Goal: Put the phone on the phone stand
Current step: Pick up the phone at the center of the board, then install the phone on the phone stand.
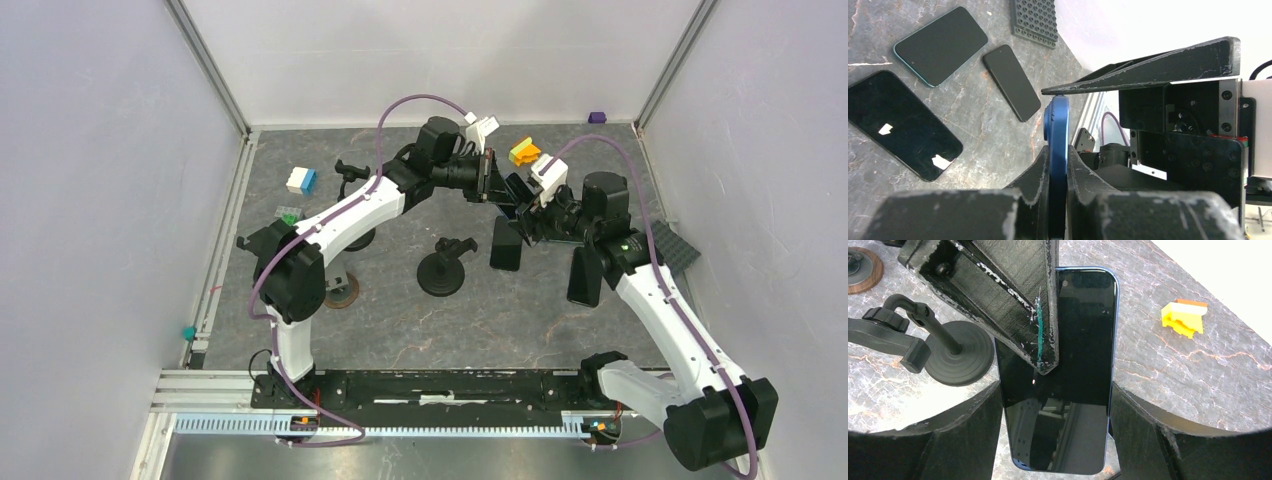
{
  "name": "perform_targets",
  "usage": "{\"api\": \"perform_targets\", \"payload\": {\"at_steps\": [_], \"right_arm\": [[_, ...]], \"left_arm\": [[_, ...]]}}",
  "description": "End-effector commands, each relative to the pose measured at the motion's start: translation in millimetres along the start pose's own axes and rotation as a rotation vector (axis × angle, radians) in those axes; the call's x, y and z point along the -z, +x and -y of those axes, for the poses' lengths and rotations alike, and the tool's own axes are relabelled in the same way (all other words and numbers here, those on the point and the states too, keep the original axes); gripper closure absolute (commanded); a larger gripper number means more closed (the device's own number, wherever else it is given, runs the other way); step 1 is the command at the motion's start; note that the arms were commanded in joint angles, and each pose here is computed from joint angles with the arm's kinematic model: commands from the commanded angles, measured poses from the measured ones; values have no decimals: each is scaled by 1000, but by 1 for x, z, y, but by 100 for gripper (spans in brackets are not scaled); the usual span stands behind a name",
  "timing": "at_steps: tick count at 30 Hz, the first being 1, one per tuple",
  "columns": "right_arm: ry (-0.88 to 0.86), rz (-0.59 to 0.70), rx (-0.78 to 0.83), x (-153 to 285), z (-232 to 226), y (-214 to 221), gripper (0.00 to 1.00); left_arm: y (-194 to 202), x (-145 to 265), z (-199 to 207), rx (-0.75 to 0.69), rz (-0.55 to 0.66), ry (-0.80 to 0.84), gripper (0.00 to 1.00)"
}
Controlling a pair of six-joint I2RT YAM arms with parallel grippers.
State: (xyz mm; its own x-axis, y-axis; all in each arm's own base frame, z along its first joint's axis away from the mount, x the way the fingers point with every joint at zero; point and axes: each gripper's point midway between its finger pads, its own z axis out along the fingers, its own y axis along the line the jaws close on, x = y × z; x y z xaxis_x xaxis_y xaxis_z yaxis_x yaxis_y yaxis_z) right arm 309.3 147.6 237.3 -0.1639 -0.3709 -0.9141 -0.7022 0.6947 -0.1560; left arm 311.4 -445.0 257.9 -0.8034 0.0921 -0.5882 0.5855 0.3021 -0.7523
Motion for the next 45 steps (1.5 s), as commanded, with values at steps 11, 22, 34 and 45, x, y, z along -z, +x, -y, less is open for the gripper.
{"api": "perform_targets", "payload": {"at_steps": [11,22,34,45], "right_arm": [[48,129,54,9,6,-35,8],[33,121,80,23,2,-46,2],[73,153,116,46,3,-61,2],[94,227,140,66,3,-92,2]], "left_arm": [[-18,4,28,8,40,94,98],[-33,24,28,-120,80,82,98],[-41,75,48,-490,67,35,98],[-31,131,106,-684,64,74,98]]}}
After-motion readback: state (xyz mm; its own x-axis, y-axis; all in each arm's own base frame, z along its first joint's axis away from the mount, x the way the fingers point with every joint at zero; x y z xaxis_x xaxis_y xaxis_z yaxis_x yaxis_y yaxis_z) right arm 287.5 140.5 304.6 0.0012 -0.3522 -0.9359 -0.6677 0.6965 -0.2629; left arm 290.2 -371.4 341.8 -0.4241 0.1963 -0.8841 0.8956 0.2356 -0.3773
